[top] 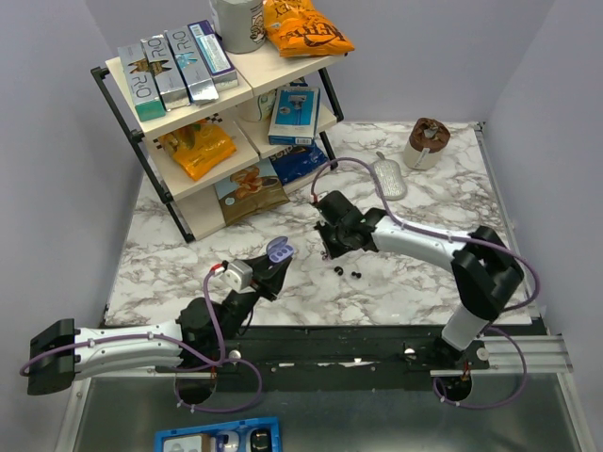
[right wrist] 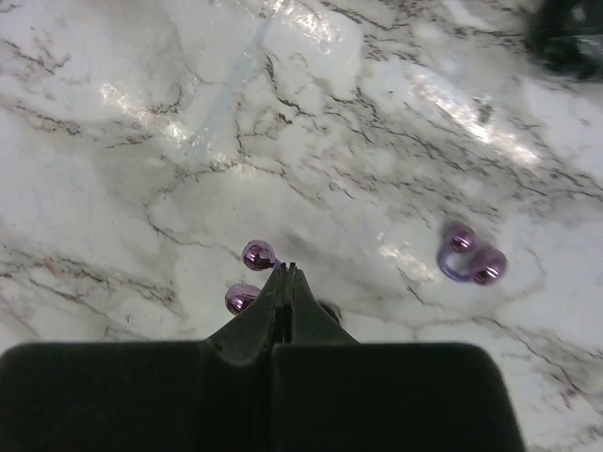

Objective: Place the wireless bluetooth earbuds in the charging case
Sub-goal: Pick up the earbud from the center of the board, then place the earbud in the charging case.

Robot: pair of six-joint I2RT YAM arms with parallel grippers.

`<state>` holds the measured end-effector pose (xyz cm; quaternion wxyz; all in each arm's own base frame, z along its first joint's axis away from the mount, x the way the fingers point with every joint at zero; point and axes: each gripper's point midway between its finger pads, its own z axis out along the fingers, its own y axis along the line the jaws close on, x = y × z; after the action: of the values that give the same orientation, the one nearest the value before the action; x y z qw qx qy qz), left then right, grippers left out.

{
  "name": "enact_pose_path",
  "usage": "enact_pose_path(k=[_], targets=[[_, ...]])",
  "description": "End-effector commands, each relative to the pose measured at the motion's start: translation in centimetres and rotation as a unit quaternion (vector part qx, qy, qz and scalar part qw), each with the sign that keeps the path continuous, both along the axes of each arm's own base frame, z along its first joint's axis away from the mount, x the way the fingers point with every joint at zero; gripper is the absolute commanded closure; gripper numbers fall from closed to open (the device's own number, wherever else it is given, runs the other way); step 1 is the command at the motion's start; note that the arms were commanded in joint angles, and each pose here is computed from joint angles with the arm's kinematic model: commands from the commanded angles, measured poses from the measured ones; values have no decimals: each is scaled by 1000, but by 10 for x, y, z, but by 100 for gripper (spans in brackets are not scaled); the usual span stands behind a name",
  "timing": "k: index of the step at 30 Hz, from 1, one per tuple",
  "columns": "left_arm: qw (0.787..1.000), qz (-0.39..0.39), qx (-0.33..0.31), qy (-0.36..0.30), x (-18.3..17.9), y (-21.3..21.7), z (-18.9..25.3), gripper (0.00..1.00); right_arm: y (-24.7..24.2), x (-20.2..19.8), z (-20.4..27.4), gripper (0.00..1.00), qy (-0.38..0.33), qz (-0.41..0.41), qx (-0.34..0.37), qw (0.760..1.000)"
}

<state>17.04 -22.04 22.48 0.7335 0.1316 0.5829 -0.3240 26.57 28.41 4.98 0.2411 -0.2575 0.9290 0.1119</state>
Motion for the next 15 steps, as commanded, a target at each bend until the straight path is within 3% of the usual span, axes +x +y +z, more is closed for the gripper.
enact_pose_path(k=[1,6,10,15], targets=[[999,18,37,11,2,11,-39,100,-30,6,44,100,-73,4,-36,997],[999,7,31,19,0,6,-41,100,-50,8,90,99,-161,-5,-62,985],[999,-26,19,23,-5,-6,-37,100,-65,4,141,100,-265,-14,-92,960],[996,-92,9,0,-13,-31,-10,100,-81,-11,208,99,-375,-8,-71,924]])
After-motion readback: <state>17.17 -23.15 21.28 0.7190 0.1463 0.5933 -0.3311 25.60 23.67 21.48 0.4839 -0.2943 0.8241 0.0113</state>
